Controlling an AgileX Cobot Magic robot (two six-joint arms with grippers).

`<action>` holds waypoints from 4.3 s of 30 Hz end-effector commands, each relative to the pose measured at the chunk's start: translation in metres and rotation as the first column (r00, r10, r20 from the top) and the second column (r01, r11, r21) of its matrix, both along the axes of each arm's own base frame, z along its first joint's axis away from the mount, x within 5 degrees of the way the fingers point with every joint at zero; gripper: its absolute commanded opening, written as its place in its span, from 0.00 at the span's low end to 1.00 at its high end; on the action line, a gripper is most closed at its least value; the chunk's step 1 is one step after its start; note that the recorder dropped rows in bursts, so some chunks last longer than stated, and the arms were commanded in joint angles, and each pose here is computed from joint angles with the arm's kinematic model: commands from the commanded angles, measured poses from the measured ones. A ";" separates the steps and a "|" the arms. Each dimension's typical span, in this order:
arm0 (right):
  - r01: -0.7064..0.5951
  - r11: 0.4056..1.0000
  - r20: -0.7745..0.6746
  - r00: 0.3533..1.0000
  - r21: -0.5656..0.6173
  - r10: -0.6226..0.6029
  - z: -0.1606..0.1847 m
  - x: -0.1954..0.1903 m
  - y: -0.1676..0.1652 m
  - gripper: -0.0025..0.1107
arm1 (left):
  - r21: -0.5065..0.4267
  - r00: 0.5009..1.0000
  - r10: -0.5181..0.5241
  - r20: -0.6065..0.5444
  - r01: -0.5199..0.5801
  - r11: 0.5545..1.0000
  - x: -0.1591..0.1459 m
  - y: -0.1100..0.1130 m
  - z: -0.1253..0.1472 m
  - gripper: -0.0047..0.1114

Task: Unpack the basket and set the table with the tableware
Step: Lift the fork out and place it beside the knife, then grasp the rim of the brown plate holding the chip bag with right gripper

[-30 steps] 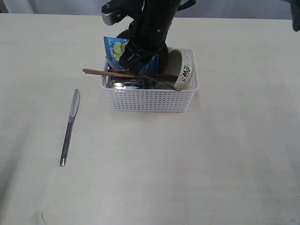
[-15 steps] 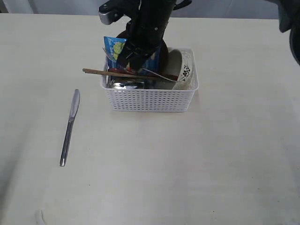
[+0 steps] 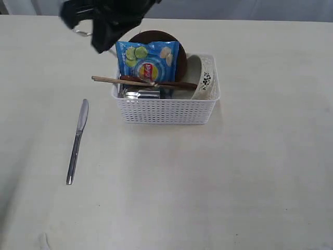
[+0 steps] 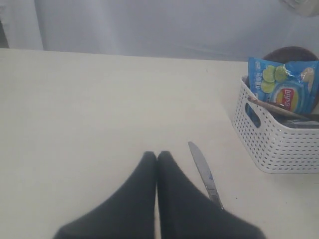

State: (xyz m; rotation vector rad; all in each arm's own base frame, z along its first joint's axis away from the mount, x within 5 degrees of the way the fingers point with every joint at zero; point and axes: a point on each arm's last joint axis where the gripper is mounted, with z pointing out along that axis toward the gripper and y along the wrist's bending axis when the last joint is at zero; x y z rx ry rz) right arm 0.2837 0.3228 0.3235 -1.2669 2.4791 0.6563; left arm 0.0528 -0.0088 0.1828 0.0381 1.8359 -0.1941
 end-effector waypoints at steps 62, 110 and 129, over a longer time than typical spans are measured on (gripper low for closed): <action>0.743 0.621 0.033 0.647 -0.251 -0.762 -0.198 -0.052 0.084 0.02 | 0.003 0.998 -0.066 0.003 0.066 0.998 -0.001 -0.003 -0.001 0.04; 0.418 0.908 0.350 0.846 0.035 -0.403 0.016 -0.048 0.010 0.37 | 0.003 0.998 -0.066 0.003 0.066 0.998 -0.001 -0.003 -0.001 0.04; 0.516 0.833 0.166 0.856 -0.200 -0.490 -0.014 0.072 -0.140 0.37 | 0.003 0.998 -0.066 0.003 0.066 0.998 -0.001 -0.003 -0.001 0.04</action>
